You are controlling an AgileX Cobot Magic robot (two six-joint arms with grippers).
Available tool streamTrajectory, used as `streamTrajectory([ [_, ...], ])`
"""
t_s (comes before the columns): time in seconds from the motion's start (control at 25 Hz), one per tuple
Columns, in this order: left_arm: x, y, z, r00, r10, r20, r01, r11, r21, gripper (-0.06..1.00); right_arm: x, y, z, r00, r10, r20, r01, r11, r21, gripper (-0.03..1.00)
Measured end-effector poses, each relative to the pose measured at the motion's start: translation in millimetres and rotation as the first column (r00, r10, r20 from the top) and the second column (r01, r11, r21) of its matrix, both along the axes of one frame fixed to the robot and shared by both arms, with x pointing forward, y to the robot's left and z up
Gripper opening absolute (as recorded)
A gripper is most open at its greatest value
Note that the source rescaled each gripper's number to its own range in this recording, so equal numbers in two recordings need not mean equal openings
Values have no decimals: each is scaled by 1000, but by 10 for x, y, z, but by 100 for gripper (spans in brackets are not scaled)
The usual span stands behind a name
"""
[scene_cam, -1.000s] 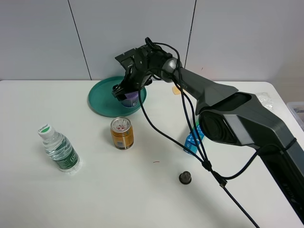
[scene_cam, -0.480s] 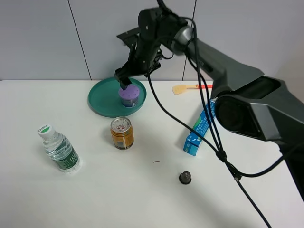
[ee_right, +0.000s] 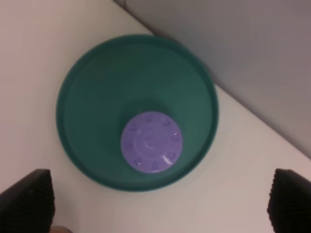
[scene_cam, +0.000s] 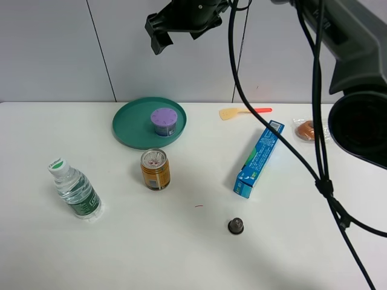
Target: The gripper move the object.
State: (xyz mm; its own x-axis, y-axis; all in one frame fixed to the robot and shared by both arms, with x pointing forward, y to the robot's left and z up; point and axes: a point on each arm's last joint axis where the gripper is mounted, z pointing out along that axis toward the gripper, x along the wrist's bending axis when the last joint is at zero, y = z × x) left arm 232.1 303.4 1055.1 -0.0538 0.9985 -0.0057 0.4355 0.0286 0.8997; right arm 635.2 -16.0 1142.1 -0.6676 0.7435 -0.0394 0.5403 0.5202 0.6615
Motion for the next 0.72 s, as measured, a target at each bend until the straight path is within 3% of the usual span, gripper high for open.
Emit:
streamTrajectory([
  [0.12, 0, 0, 0, 1000, 0, 0, 0, 1000, 0, 100, -123, -95, 87, 1000, -6, -7, 6, 1000, -28, 53],
  [0.36, 0, 0, 0, 1000, 0, 0, 0, 1000, 0, 100, -467, -365, -152, 988, -25, -153, 0, 988, -156, 53],
  [0.6, 0, 0, 0, 1000, 0, 0, 0, 1000, 0, 100, -866, -922, -150, 965, -131, -228, 85, 976, -203, 53],
  [0.72, 0, 0, 0, 1000, 0, 0, 0, 1000, 0, 100, -998, -1307, -80, 953, -223, -205, 174, 957, -232, 53],
])
